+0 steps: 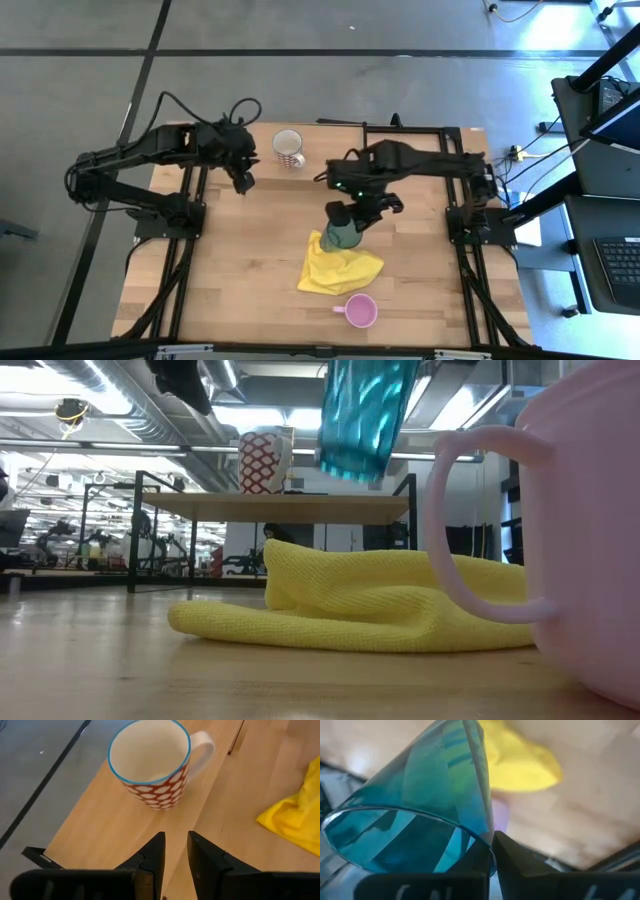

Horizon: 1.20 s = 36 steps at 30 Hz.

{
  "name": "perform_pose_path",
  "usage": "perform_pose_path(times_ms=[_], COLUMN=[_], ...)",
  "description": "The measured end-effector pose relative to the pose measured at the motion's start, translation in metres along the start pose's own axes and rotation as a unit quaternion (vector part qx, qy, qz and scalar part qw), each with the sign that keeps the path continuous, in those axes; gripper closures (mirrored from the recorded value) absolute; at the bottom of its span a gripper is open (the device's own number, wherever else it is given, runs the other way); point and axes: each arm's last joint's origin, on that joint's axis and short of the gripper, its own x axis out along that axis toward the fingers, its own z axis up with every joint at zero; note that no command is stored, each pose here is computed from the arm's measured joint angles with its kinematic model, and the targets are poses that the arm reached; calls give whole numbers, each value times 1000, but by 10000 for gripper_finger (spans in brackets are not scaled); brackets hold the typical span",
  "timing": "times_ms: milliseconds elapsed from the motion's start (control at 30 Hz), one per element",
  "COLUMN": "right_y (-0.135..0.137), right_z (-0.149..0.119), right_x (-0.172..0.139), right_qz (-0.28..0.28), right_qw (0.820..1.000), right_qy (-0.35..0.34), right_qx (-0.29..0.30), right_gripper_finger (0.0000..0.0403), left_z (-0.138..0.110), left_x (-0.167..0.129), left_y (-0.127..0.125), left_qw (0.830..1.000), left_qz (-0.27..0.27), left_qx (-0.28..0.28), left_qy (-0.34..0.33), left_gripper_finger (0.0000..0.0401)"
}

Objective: Stack small to large cups/mugs on shelf
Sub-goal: Remove the blue cup from the shelf

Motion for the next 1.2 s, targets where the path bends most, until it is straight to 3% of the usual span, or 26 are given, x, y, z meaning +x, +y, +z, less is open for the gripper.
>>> perform_pose_path(times_ms=[200,667,933,1200], right_y=[3,6,10,17], right_z=[19,30,13,-24], right_x=[13,23,31,47], right_qz=[-34,-44,-46,-61], right_qw=[998,997,998,997], right_qy=[-50,-43,-17,13], right_qx=[13,43,44,44], right_gripper_finger=[385,385,385,385], left_z=[0,-2,-2,-2], left_x=[-1,-1,-1,-1], left_y=[-2,-2,-2,-2], left_qw=[1000,1000,1000,999], left_qz=[-3,-2,-2,-3], left_qx=[17,24,29,34], left_qy=[-2,8,8,8], left_gripper_finger=[325,325,325,325])
